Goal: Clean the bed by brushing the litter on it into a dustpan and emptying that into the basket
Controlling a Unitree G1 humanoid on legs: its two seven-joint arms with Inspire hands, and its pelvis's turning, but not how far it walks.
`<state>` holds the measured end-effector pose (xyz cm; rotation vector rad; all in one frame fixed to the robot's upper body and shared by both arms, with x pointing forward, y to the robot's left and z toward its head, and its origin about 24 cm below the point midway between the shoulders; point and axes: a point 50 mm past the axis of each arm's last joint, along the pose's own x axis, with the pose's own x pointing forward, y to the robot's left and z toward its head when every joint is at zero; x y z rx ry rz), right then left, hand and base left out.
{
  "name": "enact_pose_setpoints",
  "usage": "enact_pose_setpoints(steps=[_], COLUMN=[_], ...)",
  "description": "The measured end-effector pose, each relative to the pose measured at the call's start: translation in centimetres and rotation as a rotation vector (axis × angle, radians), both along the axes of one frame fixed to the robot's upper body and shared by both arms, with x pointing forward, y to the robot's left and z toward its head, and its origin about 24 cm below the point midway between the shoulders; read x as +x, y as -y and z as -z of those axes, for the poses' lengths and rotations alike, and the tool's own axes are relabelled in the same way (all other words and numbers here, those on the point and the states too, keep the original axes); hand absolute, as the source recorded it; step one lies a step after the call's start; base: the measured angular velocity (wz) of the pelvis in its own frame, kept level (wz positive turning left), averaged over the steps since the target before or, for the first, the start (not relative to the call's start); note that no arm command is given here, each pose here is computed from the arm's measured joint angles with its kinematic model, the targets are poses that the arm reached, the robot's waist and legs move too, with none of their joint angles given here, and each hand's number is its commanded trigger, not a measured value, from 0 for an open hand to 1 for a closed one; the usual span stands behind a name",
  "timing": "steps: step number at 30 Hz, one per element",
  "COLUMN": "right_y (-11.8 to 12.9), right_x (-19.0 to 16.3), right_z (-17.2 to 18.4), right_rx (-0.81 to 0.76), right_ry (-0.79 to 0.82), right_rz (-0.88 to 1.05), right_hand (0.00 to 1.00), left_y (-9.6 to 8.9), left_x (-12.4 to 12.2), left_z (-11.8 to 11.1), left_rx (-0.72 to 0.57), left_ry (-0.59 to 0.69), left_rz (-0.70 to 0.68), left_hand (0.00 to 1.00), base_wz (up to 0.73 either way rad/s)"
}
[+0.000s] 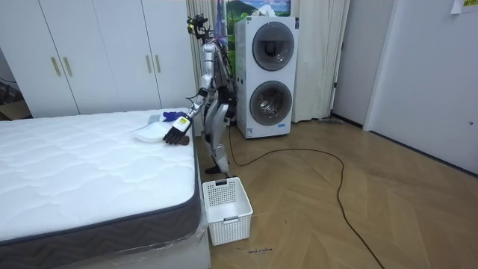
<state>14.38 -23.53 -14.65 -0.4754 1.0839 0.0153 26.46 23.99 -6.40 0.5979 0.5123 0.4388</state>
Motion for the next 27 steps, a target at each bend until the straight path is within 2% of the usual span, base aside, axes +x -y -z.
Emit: enact_pose_setpoints(steps=[8,15,16,17,18,20,22,27], right_y=[-0.1,-0.2,-0.1,-0.1,-0.2,-0.1,0.0,0.4], right_x=[0.2,0.3,0.3,0.2,0.0,-0.5,-0.8,-1.4], right_z=[-0.1,-0.1,-0.1,0.0,0.0,0.2,0.3,0.4], right_rx=[0.006,0.003,0.001,-0.003,-0.008,-0.014,-0.021,-0.044], right_ry=[0.007,-0.008,-0.010,-0.017,-0.029,-0.051,-0.067,-0.106], right_rz=[-0.020,-0.021,-0.021,-0.025,-0.036,-0.045,-0.041,-0.045], right_hand=[0.00,0.00,0.00,0.00,0.00,0.00,0.00,0.00], left_y=[-0.7,-0.9,-1.0,-1.1,-1.1,-1.1,-1.2,-2.8], left_x=[2.6,2.9,2.8,2.7,2.6,2.6,2.6,3.1], left_z=[-2.5,-2.8,-2.7,-2.6,-2.5,-2.4,-2.4,-3.5], left_rx=[0.035,0.047,0.047,0.047,0.047,0.043,0.047,0.112], left_ry=[0.077,0.063,0.058,0.047,0.041,0.030,0.022,0.010], left_rz=[0.007,0.002,0.000,-0.002,-0.001,0.003,0.004,0.001], left_hand=[0.00,0.00,0.03,0.07,0.45,0.66,1.00,1.00], base_wz=[-0.02,-0.06,-0.12,-0.03,0.00,0.02,0.00,0.04])
